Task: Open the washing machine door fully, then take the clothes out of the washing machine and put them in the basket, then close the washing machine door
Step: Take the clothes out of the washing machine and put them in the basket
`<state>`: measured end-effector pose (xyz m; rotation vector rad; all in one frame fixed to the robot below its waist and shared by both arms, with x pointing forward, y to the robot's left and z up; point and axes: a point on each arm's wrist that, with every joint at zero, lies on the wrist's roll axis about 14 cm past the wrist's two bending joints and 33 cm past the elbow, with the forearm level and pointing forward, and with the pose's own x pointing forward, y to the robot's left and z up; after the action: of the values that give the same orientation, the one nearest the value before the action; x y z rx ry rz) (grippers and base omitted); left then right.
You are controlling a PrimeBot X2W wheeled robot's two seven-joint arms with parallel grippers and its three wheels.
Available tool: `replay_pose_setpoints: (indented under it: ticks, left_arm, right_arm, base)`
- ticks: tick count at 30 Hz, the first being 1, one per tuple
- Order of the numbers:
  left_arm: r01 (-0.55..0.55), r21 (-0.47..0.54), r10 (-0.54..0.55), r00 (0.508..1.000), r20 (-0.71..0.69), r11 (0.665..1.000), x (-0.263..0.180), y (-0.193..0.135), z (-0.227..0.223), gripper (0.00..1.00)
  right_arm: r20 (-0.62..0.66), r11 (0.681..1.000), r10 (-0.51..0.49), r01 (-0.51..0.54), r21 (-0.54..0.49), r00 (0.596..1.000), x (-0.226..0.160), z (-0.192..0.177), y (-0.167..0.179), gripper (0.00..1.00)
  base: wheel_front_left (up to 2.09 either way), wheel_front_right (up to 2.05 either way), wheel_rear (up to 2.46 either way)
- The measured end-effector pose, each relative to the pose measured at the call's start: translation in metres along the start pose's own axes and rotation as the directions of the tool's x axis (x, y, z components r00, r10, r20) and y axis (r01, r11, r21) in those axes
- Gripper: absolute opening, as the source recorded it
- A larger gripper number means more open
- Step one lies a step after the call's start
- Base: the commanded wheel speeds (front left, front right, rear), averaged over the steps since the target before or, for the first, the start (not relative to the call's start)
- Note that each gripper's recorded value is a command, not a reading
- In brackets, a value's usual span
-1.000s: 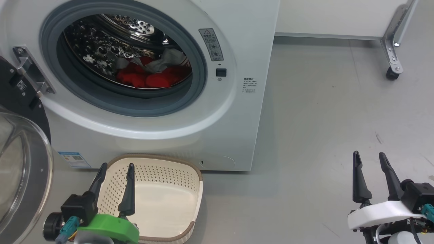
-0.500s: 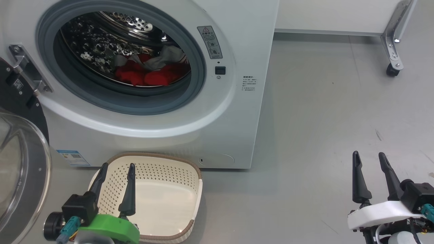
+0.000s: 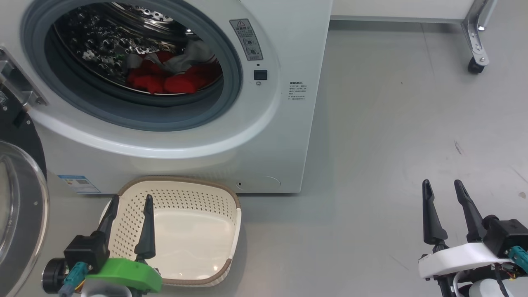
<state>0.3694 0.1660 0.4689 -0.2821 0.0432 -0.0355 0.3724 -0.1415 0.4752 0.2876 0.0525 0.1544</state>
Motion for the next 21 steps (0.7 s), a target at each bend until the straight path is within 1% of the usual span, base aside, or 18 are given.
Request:
replay_pose_setpoints:
  ticks: [5, 8, 16, 21]
  left_arm:
    - [-0.007, 0.031, 0.008, 0.999, -0.046, 1.000, 0.009, 0.008, -0.011, 1.00]
    - [-0.002, 0.049, 0.004, 0.999, -0.052, 0.999, 0.026, 0.011, -0.009, 1.00]
    - [-0.026, 0.070, 0.032, 0.996, -0.083, 0.997, 0.087, 0.023, -0.004, 1.00]
    - [-0.024, 0.114, 0.034, 0.996, -0.088, 0.993, 0.135, 0.030, 0.007, 1.00]
  right_arm:
    - [-0.028, 1.000, -0.015, 0.016, 0.007, 0.999, 0.001, -0.008, -0.005, 1.00]
    - [-0.055, 1.000, -0.026, 0.026, 0.004, 0.998, 0.002, -0.016, -0.009, 1.00]
    - [-0.087, 0.998, -0.054, 0.055, 0.012, 0.995, 0.011, -0.028, -0.021, 1.00]
    - [-0.099, 0.997, -0.072, 0.073, 0.007, 0.992, 0.018, -0.033, -0.030, 1.00]
  base:
    - [0.00, 0.00, 0.00]
    - [0.00, 0.00, 0.00]
    - [0.00, 0.00, 0.00]
    - [0.00, 0.00, 0.00]
